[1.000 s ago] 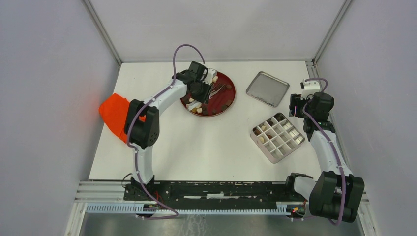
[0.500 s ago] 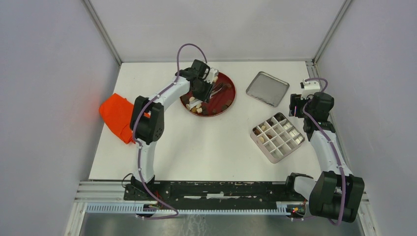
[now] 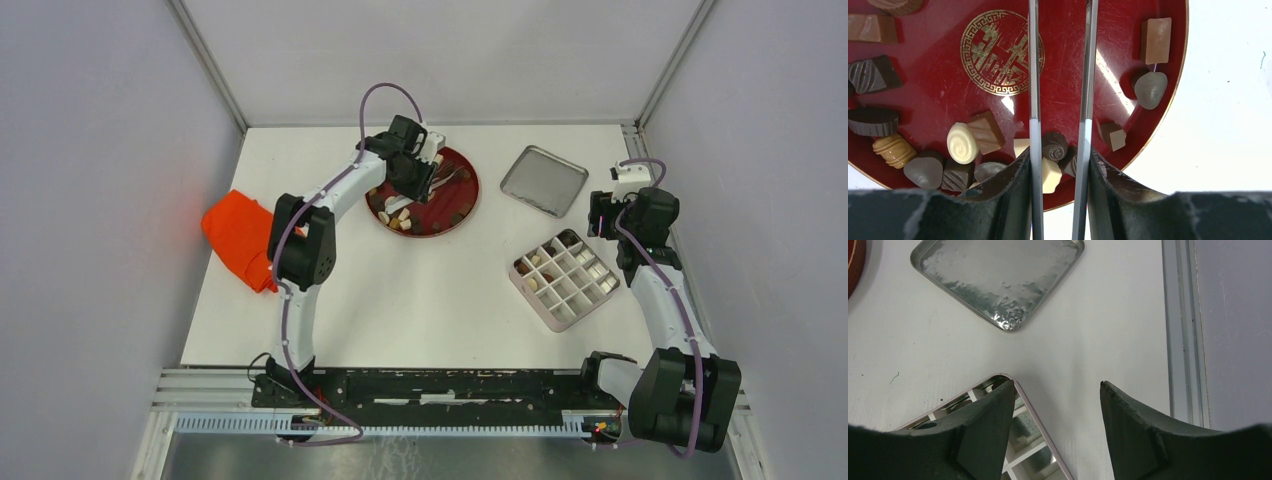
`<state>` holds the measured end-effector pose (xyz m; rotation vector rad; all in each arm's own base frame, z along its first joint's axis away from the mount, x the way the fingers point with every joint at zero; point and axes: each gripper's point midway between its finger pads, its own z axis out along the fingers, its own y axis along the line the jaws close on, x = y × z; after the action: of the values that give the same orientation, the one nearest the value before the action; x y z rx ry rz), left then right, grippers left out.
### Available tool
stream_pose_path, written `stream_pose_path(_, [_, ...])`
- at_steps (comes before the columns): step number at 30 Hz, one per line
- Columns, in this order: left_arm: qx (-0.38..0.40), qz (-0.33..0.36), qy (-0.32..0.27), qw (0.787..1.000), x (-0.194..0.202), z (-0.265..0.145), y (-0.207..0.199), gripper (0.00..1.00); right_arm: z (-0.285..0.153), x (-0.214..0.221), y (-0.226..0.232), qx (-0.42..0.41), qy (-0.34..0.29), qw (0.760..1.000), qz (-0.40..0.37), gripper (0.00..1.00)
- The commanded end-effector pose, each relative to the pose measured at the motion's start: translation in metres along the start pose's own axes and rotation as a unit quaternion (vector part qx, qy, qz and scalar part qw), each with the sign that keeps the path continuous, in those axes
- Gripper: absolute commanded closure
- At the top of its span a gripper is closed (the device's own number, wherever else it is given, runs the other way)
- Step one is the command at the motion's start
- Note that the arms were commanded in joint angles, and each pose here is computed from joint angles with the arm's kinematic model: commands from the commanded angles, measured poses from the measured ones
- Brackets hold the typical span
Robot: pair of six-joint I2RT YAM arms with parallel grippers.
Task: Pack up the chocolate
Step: Pick up the fake chocolate from the plate.
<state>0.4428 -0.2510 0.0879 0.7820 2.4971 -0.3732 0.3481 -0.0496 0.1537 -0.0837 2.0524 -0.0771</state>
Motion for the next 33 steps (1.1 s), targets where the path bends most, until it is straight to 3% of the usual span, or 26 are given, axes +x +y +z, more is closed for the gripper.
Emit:
stream_pose_path(1, [0.004, 0.012, -0.021, 1.000, -0.017, 0.000, 0.003, 0.55, 0.001, -0.010, -0.001, 0.003, -0.013, 1.000, -0.007, 0.31])
stream_pose_path(23, [0.000, 0.005, -0.020, 1.000, -0.021, 0.010, 0.006, 0.59, 0.001, -0.010, -0.001, 0.002, -0.012, 1.000, -0.008, 0.31])
stream_pose_path(26, [-0.004, -0.002, -0.019, 1.000, -0.020, 0.009, 0.007, 0.66, 0.001, -0.010, -0.001, 0.001, -0.012, 1.000, -0.008, 0.31])
stream_pose_path(30, [-0.009, -0.007, -0.021, 1.000, -0.019, 0.003, 0.007, 0.83, 0.001, -0.011, 0.000, 0.000, -0.013, 1.000, -0.008, 0.31])
stream_pose_path(33, [-0.015, -0.012, -0.026, 0.999, -0.021, -0.004, 0.007, 0.87, 0.001, -0.010, 0.000, 0.000, -0.013, 1.000, -0.007, 0.31])
